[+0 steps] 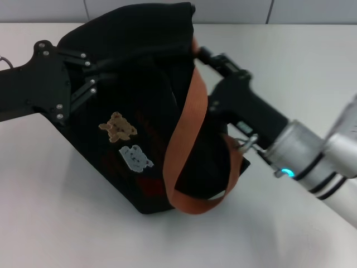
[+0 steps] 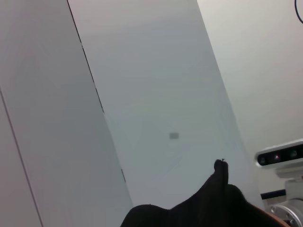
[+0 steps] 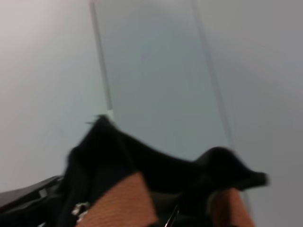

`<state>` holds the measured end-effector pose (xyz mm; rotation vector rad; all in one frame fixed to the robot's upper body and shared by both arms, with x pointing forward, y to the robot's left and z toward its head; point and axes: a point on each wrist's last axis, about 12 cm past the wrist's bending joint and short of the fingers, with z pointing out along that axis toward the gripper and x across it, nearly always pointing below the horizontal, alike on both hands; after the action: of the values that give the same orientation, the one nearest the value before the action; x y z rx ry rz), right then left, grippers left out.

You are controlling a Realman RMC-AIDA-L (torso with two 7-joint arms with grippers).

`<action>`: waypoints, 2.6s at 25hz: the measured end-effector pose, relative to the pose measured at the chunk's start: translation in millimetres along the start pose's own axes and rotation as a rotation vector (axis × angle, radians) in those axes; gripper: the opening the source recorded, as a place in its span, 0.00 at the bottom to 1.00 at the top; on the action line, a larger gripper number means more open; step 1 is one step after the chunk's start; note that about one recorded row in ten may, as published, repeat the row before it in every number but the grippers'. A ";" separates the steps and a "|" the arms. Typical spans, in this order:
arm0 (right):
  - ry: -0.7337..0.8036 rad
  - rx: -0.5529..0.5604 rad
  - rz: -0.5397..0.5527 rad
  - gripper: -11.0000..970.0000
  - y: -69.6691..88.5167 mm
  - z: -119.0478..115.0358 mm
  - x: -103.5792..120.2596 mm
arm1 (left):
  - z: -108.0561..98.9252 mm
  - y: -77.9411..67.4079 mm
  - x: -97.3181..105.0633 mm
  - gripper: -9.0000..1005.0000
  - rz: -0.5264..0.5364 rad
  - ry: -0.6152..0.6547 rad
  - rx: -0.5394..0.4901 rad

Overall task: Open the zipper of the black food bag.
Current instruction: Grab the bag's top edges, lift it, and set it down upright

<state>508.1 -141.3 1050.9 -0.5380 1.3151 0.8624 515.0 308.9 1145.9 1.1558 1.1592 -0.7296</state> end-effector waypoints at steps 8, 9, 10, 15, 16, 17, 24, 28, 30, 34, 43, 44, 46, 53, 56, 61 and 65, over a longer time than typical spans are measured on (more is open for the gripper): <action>0.074 -0.086 -0.034 0.76 18.2 15.2 7.9 | 3.8 2.4 -0.4 0.08 0.008 -0.005 -0.002; 0.067 -0.041 -0.030 0.76 12.8 11.6 7.9 | 3.4 2.8 -0.2 0.08 0.012 -0.006 -0.010; 0.067 -0.041 -0.030 0.76 12.8 11.6 7.9 | 3.4 2.8 -0.2 0.08 0.012 -0.006 -0.010; 0.073 0.110 -0.008 0.76 -5.3 -2.0 10.9 | 2.4 2.4 2.4 0.08 0.011 -0.013 -0.025; 0.082 0.119 -0.004 0.76 -6.0 -3.1 12.2 | 1.9 2.8 2.5 0.08 0.014 -0.013 -0.031; 0.093 0.120 0.000 0.76 -6.1 -3.8 13.6 | 1.8 3.1 2.5 0.08 0.016 -0.013 -0.036; 0.054 0.124 0.041 0.76 -5.4 -13.3 11.3 | 4.0 4.4 4.8 0.08 0.025 -0.014 -0.053; -0.013 0.086 0.160 0.76 -16.5 -24.4 0.3 | 4.9 3.7 7.8 0.08 0.028 -0.016 -0.066; -0.018 0.035 0.257 0.76 -28.1 -30.2 -7.5 | 4.0 3.4 9.1 0.08 0.033 -0.018 -0.077; -0.028 -0.068 0.392 0.76 -52.0 -44.6 -31.3 | 2.8 3.0 10.7 0.08 0.034 -0.016 -0.086; 0.128 -0.260 0.568 0.76 -80.3 -40.5 -73.7 | 5.3 1.8 11.7 0.08 0.042 -0.014 -0.075; 0.174 -0.274 0.582 0.76 -84.2 -36.7 -78.4 | 6.8 0.7 12.0 0.08 0.051 -0.017 -0.064; 0.209 -0.282 0.589 0.76 -86.8 -33.3 -81.6 | 8.1 -1.6 12.7 0.08 0.073 -0.024 -0.052; 0.416 -0.289 0.630 0.63 -100.7 -4.0 -102.3 | 11.5 -7.5 14.8 0.08 0.129 -0.043 -0.024; 0.448 -0.292 0.640 0.57 -100.9 2.7 -104.2 | 13.3 -10.0 17.3 0.08 0.142 -0.049 -0.019; 0.472 -0.295 0.662 0.49 -99.9 7.6 -104.9 | 16.5 -11.0 19.6 0.08 0.152 -0.037 -0.004; 0.475 -0.292 0.677 0.49 -99.5 10.7 -105.0 | 19.3 -12.0 21.0 0.08 0.165 -0.031 0.007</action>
<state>591.4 -216.9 1142.6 -0.5486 1.8653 1.5686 516.2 289.4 1121.9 1.2260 1.0225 -0.6229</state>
